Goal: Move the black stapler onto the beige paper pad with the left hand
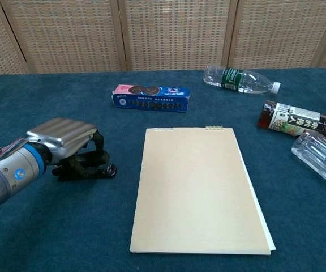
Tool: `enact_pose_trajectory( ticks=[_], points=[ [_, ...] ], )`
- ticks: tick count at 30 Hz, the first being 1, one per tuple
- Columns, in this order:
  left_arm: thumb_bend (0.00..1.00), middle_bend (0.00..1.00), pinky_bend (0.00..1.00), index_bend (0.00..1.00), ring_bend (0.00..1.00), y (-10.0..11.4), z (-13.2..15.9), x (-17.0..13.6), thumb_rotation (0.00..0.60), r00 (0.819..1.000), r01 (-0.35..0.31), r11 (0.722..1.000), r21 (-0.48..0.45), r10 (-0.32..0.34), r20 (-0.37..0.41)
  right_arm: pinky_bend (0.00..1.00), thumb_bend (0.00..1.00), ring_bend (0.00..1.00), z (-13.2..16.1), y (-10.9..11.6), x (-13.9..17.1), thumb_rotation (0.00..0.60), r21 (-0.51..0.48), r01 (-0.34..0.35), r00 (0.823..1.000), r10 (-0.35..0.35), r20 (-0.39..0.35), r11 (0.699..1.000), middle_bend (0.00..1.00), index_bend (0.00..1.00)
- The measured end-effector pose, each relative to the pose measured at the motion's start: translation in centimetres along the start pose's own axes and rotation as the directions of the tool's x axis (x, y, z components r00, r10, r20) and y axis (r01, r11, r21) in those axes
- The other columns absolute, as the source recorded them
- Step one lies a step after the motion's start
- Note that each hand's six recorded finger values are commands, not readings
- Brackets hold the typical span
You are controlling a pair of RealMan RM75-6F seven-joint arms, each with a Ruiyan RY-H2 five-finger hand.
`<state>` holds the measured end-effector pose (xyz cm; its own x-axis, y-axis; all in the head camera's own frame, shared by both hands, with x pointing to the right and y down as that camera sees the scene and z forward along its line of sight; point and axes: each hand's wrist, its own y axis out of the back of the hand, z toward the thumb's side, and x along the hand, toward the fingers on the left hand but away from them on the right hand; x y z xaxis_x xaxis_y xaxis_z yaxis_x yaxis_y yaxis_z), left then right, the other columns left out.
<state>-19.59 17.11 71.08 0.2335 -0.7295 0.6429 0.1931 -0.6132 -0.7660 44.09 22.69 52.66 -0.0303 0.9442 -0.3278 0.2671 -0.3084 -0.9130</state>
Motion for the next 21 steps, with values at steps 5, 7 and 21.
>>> enact_pose_trajectory(
  ticks=[5, 7, 21],
  points=[
    [0.58, 0.51, 0.58, 0.77, 0.50, 1.1, 0.9, 0.1, 0.600, 0.996, -0.083, 0.997, -0.003, 0.084, 0.030, 0.00, 0.09, 0.00, -0.1, 0.1, 0.0, 0.600, -0.004, 0.005, 1.000, -0.004, 0.002, 1.000, 0.00, 0.09],
    [0.59, 0.51, 0.58, 0.77, 0.50, 1.7, 1.3, 0.2, 0.600, 0.992, -0.115, 0.993, -0.004, 0.115, 0.047, 0.00, 0.09, 0.00, -0.1, 0.1, 0.0, 0.600, -0.005, 0.005, 1.000, -0.005, 0.002, 1.000, 0.00, 0.09],
    [0.60, 0.51, 0.58, 0.78, 0.51, 6.3, 6.6, 1.1, 0.600, 0.958, -0.226, 0.967, 0.116, 0.199, 0.206, 0.00, 0.09, 0.00, -0.8, 0.5, -0.2, 0.600, -0.031, 0.013, 1.000, -0.013, 0.023, 0.999, 0.00, 0.09]
  ],
)
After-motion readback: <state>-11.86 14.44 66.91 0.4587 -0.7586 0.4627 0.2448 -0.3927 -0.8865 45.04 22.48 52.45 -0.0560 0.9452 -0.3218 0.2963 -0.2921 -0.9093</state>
